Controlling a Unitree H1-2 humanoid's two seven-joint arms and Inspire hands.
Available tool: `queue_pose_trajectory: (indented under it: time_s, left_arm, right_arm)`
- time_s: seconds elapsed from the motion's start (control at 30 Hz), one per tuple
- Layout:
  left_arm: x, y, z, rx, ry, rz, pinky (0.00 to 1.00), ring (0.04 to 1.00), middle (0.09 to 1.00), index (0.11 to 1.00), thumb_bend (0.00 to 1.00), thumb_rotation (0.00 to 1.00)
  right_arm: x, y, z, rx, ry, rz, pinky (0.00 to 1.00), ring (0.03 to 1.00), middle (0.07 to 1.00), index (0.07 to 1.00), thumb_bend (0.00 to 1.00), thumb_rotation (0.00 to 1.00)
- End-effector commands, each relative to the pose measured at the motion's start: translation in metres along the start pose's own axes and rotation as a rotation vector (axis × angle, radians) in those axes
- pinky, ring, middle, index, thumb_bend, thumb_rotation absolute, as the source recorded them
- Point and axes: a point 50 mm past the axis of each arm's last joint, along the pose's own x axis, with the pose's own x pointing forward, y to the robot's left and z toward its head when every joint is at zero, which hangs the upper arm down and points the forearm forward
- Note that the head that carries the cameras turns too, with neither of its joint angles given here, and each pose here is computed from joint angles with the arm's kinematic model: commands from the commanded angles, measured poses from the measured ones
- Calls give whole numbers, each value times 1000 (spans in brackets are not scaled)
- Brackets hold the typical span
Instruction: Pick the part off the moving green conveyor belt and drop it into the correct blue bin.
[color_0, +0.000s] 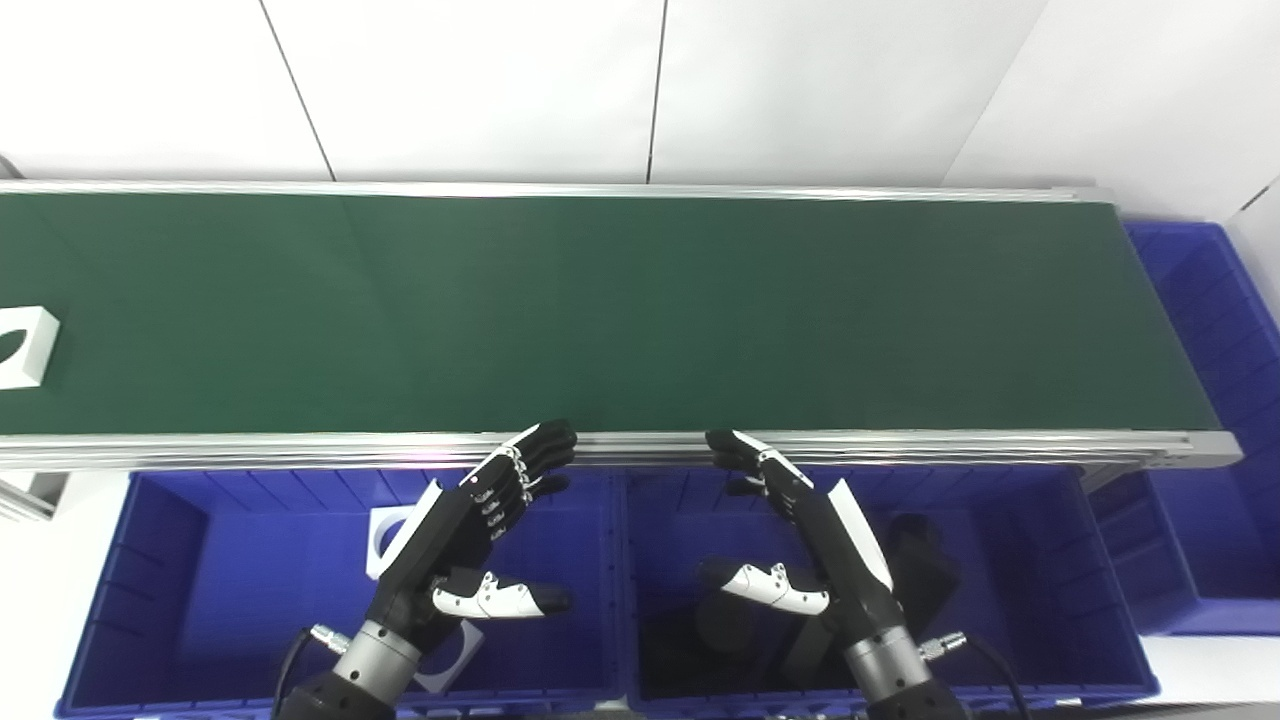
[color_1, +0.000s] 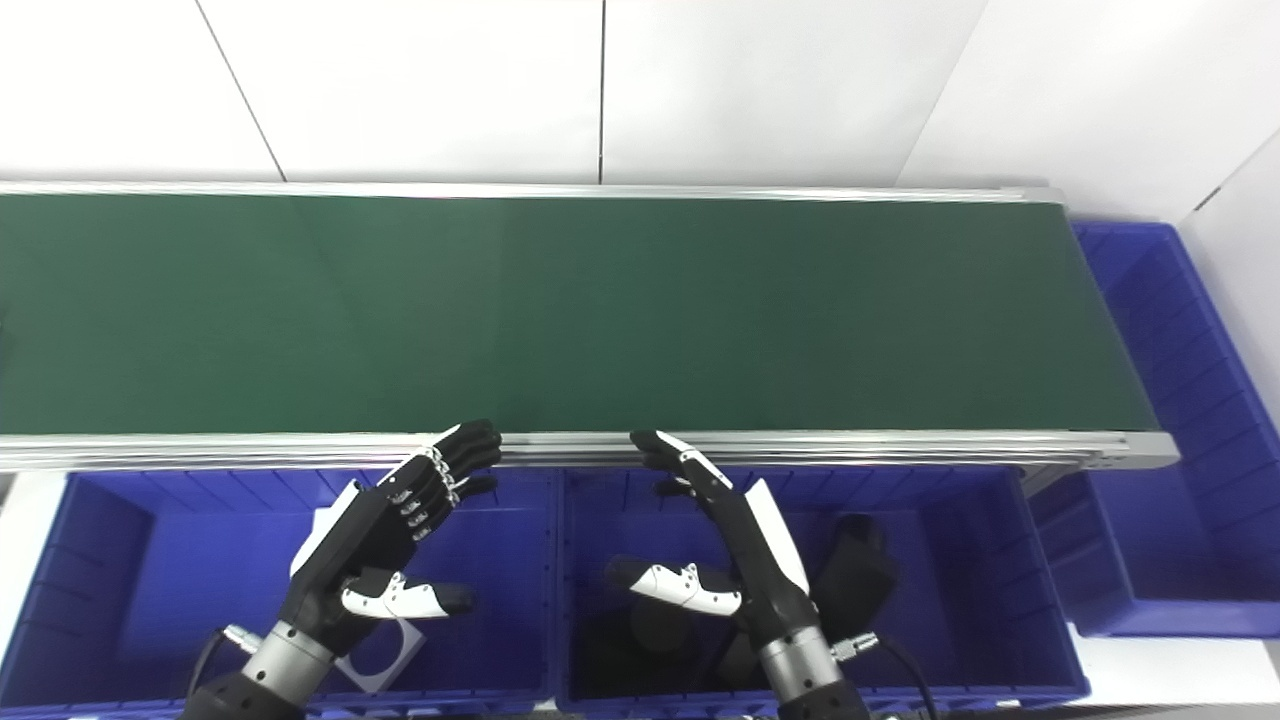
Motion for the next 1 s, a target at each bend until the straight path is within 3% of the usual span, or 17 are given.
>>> queue_pose_trajectory:
  time_s: [0.0, 0.97]
  left_arm:
    - [5, -3, 11, 11, -67, -2, 857, 899, 897, 884, 1000, 276]
    - [8, -3, 9, 19, -72, -3, 852, 892, 890, 878, 1000, 252]
  right_arm:
    - [3, -5, 11, -9, -73, -19, 734, 830, 854, 841, 787, 607]
    - [4, -5, 10, 7, -82, -20, 743, 832, 849, 843, 780, 588]
